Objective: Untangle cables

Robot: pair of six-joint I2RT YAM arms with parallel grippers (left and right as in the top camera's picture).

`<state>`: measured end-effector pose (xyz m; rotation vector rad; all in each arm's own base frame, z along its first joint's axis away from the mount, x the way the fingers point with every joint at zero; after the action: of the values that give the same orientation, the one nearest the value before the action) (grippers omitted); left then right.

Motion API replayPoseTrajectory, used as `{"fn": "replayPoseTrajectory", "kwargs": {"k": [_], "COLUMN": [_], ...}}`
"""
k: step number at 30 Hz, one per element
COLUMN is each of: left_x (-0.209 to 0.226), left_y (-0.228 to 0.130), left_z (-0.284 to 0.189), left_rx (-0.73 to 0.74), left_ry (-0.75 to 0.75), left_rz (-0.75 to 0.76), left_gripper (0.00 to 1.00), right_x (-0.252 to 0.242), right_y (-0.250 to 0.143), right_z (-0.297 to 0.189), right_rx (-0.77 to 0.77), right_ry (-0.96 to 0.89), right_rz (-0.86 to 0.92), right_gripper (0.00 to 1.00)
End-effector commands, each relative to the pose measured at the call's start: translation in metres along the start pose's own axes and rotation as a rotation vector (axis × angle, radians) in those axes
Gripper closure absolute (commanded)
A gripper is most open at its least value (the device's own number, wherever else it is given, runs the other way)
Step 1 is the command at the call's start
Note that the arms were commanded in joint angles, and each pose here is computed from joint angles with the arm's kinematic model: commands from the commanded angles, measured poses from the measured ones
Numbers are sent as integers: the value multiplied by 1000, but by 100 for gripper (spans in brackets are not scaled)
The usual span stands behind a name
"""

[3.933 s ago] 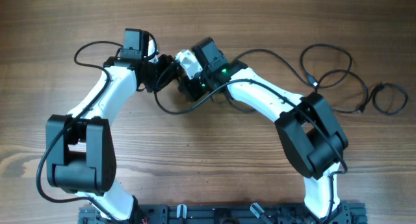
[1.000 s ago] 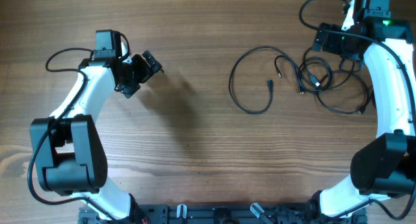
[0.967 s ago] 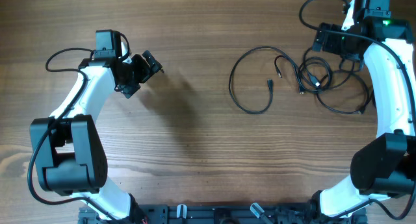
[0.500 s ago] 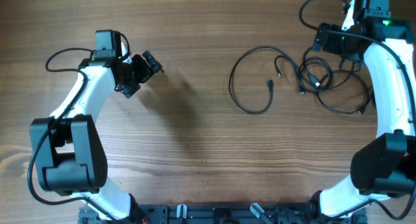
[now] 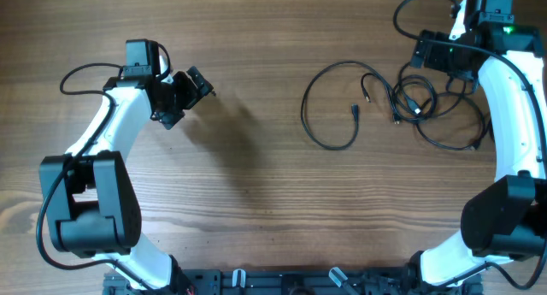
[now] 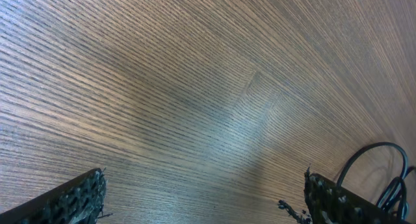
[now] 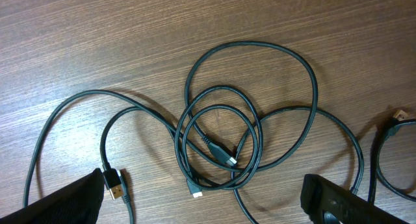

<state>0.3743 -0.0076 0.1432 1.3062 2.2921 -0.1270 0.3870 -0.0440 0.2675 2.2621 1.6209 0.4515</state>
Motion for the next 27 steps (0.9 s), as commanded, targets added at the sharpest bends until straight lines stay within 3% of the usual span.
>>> {"fn": "replayPoseTrajectory", "kwargs": {"k": [1, 17, 22, 27], "left_x": [0, -2, -39, -70], "left_y": [4, 6, 4, -19], "left_z": [-2, -9, -72, -171], "left_rx": [-15, -68, -256, -553], "left_ry": [5, 50, -63, -174], "left_rz": [15, 28, 121, 211], "left_gripper": [0, 0, 0, 0], "right_x": [1, 1, 1, 1], "right_y": [3, 3, 3, 3], "right_z": [-4, -4, -4, -4], "right_rx": [-22, -22, -22, -22], "right_ry": [-11, -11, -11, -11], "right_rz": [-3, -3, -2, -3], "right_gripper": [0, 0, 0, 0]}}
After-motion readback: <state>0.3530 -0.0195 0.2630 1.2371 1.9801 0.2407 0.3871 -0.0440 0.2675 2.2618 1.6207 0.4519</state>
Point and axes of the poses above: each gripper's point midway between its finger pads, its own z axis out along the fingers, its own x axis along the line the jaws close on, y = z × x, the point moved 10 cm from there along -z, back along the fingers, and after that the axes turned 3 degrees about z, right-handed, at the moved point
